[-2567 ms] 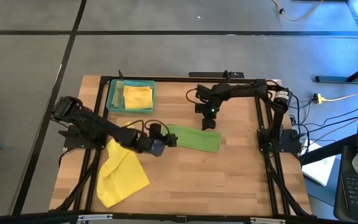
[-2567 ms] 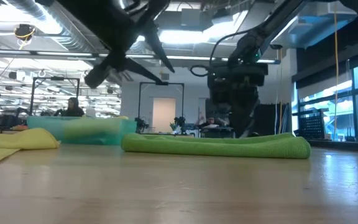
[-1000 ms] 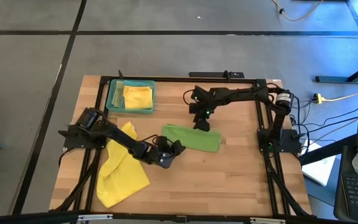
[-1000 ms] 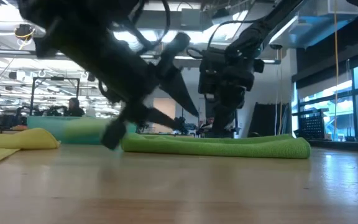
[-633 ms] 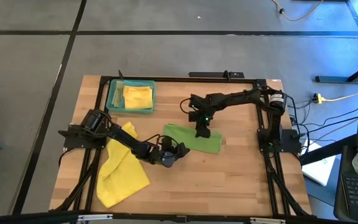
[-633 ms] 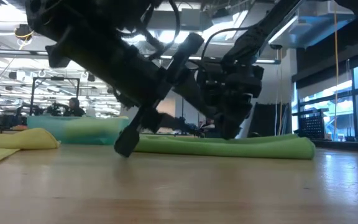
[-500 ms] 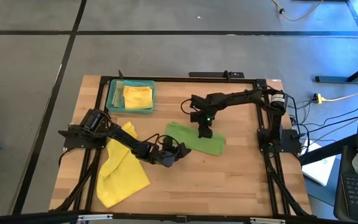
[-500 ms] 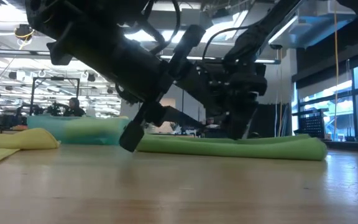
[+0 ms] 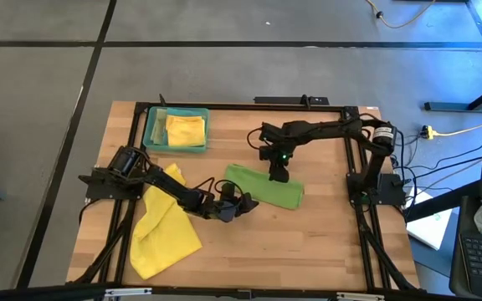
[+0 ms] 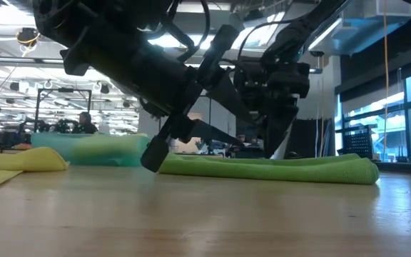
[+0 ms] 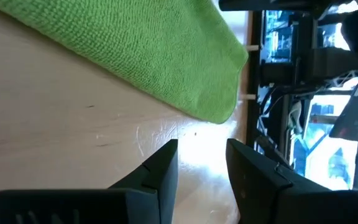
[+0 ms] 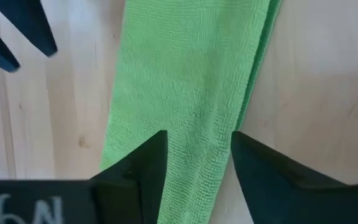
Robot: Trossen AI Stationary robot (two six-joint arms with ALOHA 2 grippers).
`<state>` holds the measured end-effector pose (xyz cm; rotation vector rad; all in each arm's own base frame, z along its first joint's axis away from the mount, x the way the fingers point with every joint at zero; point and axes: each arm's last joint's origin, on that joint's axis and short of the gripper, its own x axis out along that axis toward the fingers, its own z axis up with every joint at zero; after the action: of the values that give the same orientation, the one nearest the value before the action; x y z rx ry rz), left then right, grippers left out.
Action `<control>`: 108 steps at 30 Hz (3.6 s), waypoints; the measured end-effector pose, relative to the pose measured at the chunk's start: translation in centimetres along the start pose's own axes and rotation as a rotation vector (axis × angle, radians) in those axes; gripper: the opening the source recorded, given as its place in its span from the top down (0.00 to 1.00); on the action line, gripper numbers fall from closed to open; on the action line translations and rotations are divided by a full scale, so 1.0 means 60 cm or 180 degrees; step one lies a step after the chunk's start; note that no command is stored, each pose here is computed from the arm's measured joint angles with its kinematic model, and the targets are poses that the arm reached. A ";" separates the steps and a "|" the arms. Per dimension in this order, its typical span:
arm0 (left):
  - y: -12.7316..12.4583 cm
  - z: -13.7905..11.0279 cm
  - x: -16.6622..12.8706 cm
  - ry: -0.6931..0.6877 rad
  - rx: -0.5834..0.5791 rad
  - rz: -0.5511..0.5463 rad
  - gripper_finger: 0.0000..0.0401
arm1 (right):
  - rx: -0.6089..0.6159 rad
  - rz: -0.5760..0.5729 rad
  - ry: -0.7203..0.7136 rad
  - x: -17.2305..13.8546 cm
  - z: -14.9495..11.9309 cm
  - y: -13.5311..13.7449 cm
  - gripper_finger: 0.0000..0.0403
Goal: Fold microfiber towels
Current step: Fold the green microfiber cloth
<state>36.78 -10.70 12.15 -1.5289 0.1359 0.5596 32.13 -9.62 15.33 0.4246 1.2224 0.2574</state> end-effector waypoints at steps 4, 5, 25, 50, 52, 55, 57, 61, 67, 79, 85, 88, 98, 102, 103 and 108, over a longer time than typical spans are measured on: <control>0.000 0.000 0.000 0.0011 0.0059 0.0000 0.69 | -0.0024 -0.0019 0.0037 0.009 -0.005 0.003 0.59; 0.000 0.000 0.000 0.0017 0.0066 0.0001 0.69 | -0.0024 -0.0061 0.0062 0.012 -0.009 0.003 0.59; 0.004 -0.010 -0.006 0.0076 -0.0051 0.0028 0.69 | 0.0048 -0.0214 -0.0128 0.014 -0.006 -0.001 0.60; 0.014 0.048 0.021 -0.0235 -0.0020 0.0440 0.69 | 0.0222 0.0453 -0.0094 0.060 0.001 -0.024 0.41; 0.011 0.052 0.024 -0.0205 -0.0009 0.0402 0.69 | 0.0227 0.0454 -0.0083 0.060 0.000 -0.025 0.44; 0.008 0.050 0.026 -0.0105 -0.0067 0.0329 0.69 | 0.0269 0.0347 -0.0005 0.060 -0.003 -0.025 0.48; 0.005 0.043 0.024 0.0023 -0.0092 0.0285 0.69 | 0.0310 0.0314 0.0064 0.057 -0.005 -0.025 0.50; 0.006 0.021 0.014 0.0234 -0.0095 0.0256 0.69 | 0.0432 0.0290 0.0151 0.043 -0.002 -0.030 0.52; 0.022 0.001 -0.001 0.0205 -0.0285 0.0471 0.69 | 0.0453 0.0241 0.0058 0.013 0.020 -0.040 0.52; 0.018 0.051 0.023 -0.0083 -0.0200 0.0567 0.69 | 0.0373 0.0089 0.0116 0.027 -0.009 -0.052 0.52; 0.015 0.064 0.030 -0.0042 -0.0095 0.0598 0.69 | 0.0495 0.0351 -0.0003 0.048 -0.027 -0.053 0.52; 0.016 0.064 0.030 0.0004 -0.0032 0.0612 0.69 | 0.0445 0.0477 -0.0024 0.057 -0.030 -0.046 0.52; 0.017 0.063 0.030 0.0023 -0.0019 0.0623 0.69 | 0.0475 0.0870 0.0067 0.097 -0.023 -0.006 0.52; 0.017 0.062 0.029 0.0031 -0.0013 0.0622 0.69 | 0.0447 0.0955 0.0172 0.120 -0.023 0.014 0.52; 0.017 0.061 0.029 0.0036 -0.0006 0.0620 0.69 | 0.0437 0.0954 0.0174 0.123 -0.022 0.019 0.52; 0.019 0.051 0.024 0.0074 0.0035 0.0609 0.69 | 0.0422 0.0799 0.0069 0.135 -0.012 0.034 0.65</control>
<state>36.76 -7.45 10.70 -1.5211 0.3051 0.6914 34.14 -4.33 9.15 0.6936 1.2111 0.3977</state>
